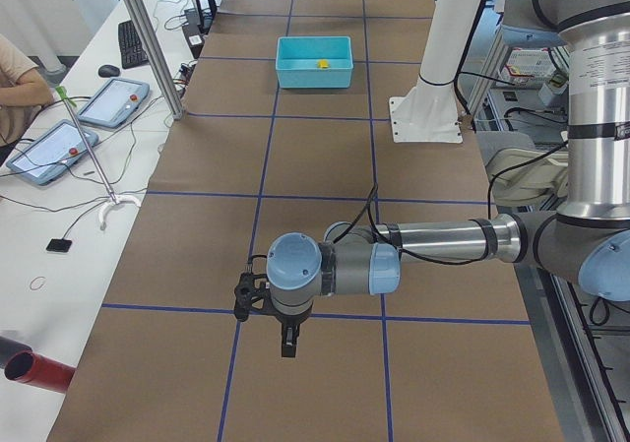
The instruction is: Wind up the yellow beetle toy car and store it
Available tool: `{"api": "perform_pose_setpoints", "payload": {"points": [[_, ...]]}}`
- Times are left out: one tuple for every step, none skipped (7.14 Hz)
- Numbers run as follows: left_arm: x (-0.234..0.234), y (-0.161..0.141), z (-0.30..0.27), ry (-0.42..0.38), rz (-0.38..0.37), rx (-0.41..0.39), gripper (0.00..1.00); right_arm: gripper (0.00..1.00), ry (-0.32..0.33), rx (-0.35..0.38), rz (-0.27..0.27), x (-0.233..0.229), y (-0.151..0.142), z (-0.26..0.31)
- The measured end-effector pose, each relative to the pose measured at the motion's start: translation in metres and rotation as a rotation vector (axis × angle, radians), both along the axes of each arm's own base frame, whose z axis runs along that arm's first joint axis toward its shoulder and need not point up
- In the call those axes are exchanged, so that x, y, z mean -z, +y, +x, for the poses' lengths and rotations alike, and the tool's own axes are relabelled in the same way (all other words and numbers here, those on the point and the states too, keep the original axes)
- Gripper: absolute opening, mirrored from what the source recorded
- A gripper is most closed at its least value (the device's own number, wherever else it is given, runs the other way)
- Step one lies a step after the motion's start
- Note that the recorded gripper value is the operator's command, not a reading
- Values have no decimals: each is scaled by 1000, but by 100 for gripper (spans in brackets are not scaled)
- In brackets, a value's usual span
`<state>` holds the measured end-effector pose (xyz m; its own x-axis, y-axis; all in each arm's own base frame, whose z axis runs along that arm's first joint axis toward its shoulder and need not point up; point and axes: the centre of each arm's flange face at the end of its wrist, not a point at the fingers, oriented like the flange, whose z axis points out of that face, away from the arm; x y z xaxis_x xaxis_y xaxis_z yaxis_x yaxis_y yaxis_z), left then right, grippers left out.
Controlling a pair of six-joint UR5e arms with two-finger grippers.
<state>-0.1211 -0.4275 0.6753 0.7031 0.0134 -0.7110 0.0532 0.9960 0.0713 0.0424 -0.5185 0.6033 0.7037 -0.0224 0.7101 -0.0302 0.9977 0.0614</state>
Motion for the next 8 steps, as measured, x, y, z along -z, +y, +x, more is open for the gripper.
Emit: {"api": "perform_pose_setpoints", "payload": {"points": [[-1,0,0,0,-2,0,100,100,-1,11,6,-3,1,0],[-2,0,0,1,-4,0,100,100,-1,16,8,-3,1,-1],[-3,0,0,1,-5,0,100,100,-2,18,9,-4,1,-1],[-3,1,0,1,-6,-1,100,100,-1,19,8,-4,1,-1],[-4,1,0,1,-7,-1,100,100,-1,19,8,-4,1,-2],[-4,1,0,1,-8,-1,100,100,0,19,8,-4,1,-2],[-5,1,0,1,-10,-1,100,100,1,19,8,-4,1,-2],[-6,1,0,1,-11,-1,100,100,1,19,7,-4,1,-3]]}}
